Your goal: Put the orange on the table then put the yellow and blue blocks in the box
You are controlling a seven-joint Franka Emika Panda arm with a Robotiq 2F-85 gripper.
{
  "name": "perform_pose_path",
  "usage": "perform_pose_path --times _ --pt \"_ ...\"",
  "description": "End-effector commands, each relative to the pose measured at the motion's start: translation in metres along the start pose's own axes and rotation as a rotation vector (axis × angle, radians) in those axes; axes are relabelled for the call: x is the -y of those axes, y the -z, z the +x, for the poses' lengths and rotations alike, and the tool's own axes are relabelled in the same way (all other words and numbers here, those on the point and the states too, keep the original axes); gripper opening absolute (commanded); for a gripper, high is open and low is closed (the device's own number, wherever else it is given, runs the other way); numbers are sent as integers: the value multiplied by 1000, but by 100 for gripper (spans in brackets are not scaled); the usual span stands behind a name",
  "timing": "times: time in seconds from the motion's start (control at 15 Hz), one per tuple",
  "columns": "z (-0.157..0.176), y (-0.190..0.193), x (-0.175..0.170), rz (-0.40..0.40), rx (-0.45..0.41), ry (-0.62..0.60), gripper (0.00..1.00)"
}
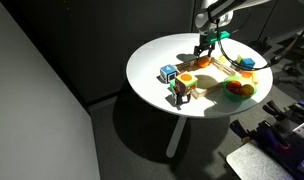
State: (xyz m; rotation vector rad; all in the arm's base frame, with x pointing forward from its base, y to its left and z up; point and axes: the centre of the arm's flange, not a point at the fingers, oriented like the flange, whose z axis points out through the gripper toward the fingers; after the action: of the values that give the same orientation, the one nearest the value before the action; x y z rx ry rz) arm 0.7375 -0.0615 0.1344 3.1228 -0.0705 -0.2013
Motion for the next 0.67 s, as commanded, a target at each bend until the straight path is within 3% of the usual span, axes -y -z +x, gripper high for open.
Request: perform_pose_path --times 0.0,0.27,0.33,0.4,0.6 --pt "16 -1 -3 -7 9 -12 100" --pt "19 -6 -4 -10 14 -15 100" --pt "19 -6 -4 -11 14 -17 75" --pt "20 -7 -5 -13 15 -17 73" --pt "21 -6 -6 -17 25 -20 52"
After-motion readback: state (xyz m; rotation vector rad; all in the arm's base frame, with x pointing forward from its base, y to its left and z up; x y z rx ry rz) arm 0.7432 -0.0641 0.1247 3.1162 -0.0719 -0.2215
